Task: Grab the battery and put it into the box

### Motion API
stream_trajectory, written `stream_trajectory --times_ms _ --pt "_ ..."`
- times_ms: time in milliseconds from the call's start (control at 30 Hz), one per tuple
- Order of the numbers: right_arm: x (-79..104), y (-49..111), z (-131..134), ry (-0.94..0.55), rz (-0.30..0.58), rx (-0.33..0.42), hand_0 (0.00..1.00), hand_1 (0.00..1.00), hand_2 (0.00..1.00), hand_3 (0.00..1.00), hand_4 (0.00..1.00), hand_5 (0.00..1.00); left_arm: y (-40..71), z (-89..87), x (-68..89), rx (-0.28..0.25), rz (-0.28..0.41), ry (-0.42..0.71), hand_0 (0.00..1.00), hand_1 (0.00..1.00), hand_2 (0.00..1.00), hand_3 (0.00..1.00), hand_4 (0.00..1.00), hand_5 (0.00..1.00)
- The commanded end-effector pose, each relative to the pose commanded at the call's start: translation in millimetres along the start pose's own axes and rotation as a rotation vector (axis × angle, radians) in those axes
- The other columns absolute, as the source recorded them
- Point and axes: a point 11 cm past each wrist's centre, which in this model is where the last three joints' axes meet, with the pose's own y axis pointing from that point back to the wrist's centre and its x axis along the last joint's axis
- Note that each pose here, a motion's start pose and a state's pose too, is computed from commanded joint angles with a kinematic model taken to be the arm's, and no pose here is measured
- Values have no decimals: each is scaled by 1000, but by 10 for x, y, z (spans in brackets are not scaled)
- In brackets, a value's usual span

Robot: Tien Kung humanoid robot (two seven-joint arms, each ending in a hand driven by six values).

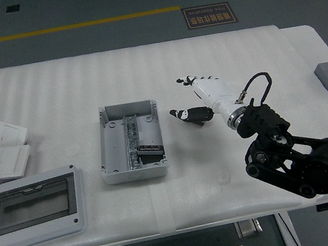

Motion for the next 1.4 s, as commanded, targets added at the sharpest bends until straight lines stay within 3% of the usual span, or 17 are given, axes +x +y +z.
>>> stream_trajectory --times_ms 333,700,733,900,933,1300,1333,1400 --pt "-222 -56 122 69 -103 -58 831 736 736 822 928 635 3 18 5 -5 1 -2 580 636 517 541 635 238" --pt "-262 -100 260 115 -108 -97 809 718 709 818 929 638 2 24 -4 -8 -2 -1 580 636 517 541 630 239" --pt "-268 -101 267 116 -109 -98 668 633 604 735 886 618 2 25 -4 -8 -2 -1 580 636 519 542 624 239" --pt "-300 -108 265 123 -110 -96 668 633 604 735 886 618 6 39 14 -10 2 -1 580 636 519 542 624 239" --pt "-307 -109 263 124 -111 -96 574 579 549 675 777 519 7 43 17 -11 3 -1 580 636 519 543 620 241" --pt "-363 -112 311 138 -119 -105 525 555 526 657 755 495 7 54 9 -17 1 -4 580 636 519 544 619 242" --pt "-367 -112 315 138 -119 -106 495 535 479 629 726 473 7 56 10 -18 1 -4 580 636 521 546 615 248" --pt "-377 -111 319 139 -118 -106 495 535 479 629 726 473 8 62 11 -19 1 -4 580 636 521 546 615 248"
